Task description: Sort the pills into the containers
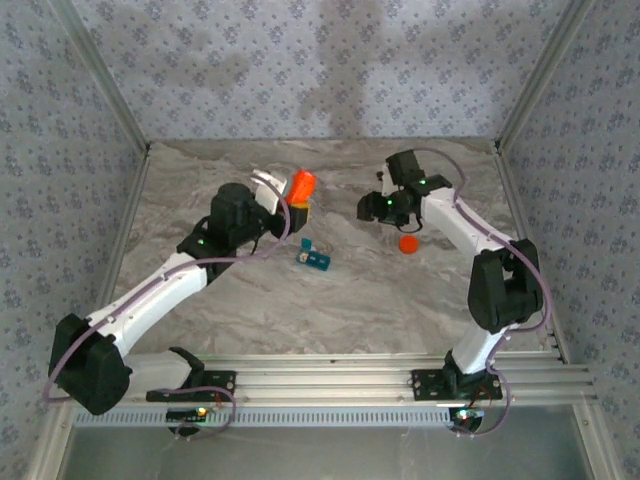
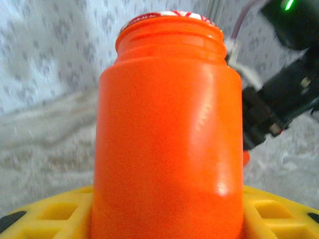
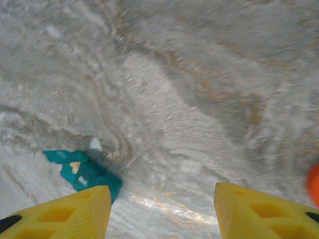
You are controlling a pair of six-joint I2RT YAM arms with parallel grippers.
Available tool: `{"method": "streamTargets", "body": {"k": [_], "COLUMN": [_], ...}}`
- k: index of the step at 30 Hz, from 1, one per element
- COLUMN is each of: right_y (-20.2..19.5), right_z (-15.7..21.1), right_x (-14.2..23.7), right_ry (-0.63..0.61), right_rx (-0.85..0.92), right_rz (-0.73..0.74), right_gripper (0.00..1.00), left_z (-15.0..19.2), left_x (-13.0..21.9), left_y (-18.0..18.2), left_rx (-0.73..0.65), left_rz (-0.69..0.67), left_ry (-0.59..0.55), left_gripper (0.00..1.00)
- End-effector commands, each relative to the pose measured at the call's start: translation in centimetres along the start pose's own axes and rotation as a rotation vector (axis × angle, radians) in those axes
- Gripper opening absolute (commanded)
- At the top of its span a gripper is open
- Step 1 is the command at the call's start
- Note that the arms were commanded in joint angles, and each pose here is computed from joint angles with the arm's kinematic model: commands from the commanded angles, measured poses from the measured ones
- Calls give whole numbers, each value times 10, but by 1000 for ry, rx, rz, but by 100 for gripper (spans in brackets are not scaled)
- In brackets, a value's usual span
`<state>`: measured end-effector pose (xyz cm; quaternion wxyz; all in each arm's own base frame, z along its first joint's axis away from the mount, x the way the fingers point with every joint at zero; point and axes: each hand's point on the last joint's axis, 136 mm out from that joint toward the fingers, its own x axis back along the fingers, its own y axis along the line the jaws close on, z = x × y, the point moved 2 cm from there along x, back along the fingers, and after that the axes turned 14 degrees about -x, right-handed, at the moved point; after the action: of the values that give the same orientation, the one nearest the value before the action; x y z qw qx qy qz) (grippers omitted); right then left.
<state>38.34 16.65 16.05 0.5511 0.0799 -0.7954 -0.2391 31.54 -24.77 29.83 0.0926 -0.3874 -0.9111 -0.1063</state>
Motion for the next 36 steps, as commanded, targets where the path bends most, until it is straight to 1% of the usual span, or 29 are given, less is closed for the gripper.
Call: {"method": "streamTargets", "body": {"k": [1,6,8,9,11,15,20,27,36], "right_y": [-27,-76,-94,-101,-114,-128,-140,-138,-134], "right_z": [-8,-15,-16,-17,-15,-9,-1,2,6], "right_x": [12,15,15,14,11,0,-16,-37,-55], "right_ry": [-8,7,18,24,51,102,154,193,234], "right_rx": [-70,-147,-166,-171,-173,-161,-153,-115,-89], "right_rz": [79,212,263,286,340,418,470,488,495], "right_gripper": [59,60,62,63,66,67,68,68,67], "left_z": [-70,-121,-133,-135,-137,-137,-137,-136,-130], "left_x": [5,10,9,6,1,-6,-8,-10,-17], "left_y": [12,15,18,21,26,28,29,30,32], "left_rx": [-107,-152,-165,-164,-164,-169,-166,-162,-168], "left_rz": [-44,-42,-54,-74,-95,-94,-100,-103,-111], "left_ry": [-198,-315,-346,-344,-337,-328,-325,-316,-313], "left_gripper": [0,0,0,0,0,0,0,0,0]}}
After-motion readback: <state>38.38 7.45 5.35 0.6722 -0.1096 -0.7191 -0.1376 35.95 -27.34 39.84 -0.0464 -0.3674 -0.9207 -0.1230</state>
